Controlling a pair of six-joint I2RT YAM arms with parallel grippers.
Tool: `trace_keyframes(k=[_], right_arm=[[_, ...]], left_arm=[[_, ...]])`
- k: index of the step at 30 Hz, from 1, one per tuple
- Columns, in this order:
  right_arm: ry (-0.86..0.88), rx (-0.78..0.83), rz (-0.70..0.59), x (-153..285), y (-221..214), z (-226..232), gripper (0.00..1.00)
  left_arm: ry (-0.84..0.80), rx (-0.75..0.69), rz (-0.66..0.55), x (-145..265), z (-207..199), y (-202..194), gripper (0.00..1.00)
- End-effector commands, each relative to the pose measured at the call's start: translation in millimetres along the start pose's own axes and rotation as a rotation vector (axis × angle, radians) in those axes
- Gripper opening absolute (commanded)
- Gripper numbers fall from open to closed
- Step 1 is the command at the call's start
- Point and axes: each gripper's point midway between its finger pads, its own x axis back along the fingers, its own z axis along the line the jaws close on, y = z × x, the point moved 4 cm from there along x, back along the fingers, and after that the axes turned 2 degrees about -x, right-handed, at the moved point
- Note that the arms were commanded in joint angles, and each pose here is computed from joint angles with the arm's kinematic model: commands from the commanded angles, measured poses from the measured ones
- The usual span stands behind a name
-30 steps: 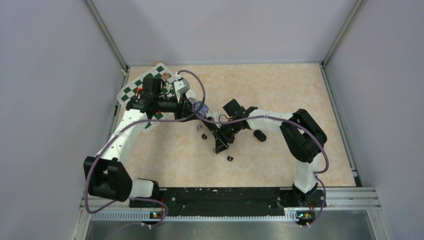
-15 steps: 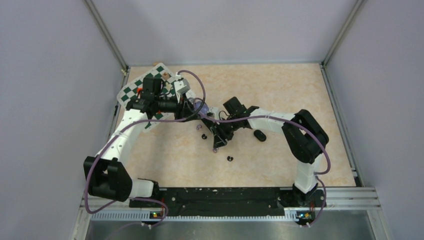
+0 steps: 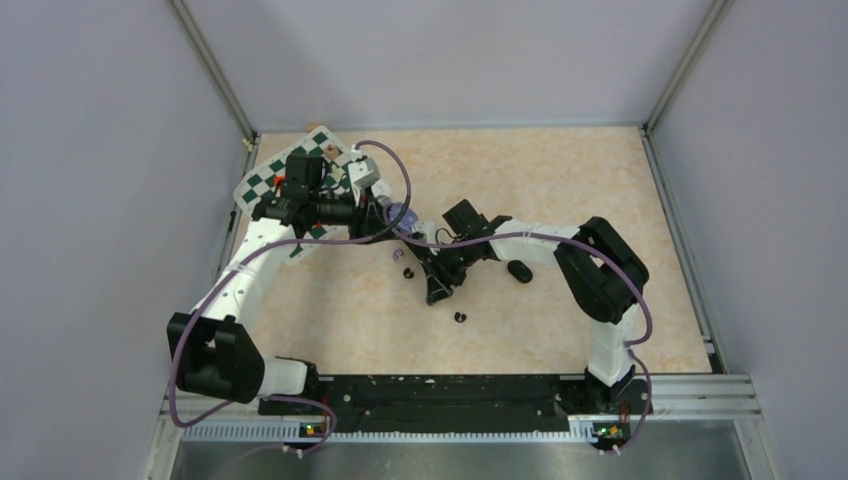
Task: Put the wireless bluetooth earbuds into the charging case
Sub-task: Adjust the earbud at the center of the board.
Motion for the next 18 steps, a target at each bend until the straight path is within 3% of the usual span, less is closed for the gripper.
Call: trace_keyframes(k=[1, 18], right_arm=[[0.037, 0.038, -0.012, -3.2, 11.5, 8.4, 0.52], [0.197, 0.055, 0.021, -1.1, 3.9, 35.3, 0.50]], left_arm=[[-0.020, -0.062, -0.033, 3.8, -9.6, 10.7, 0.00], [-0.018, -0.070, -0.030, 4.9, -10.6, 11.3, 0.00]])
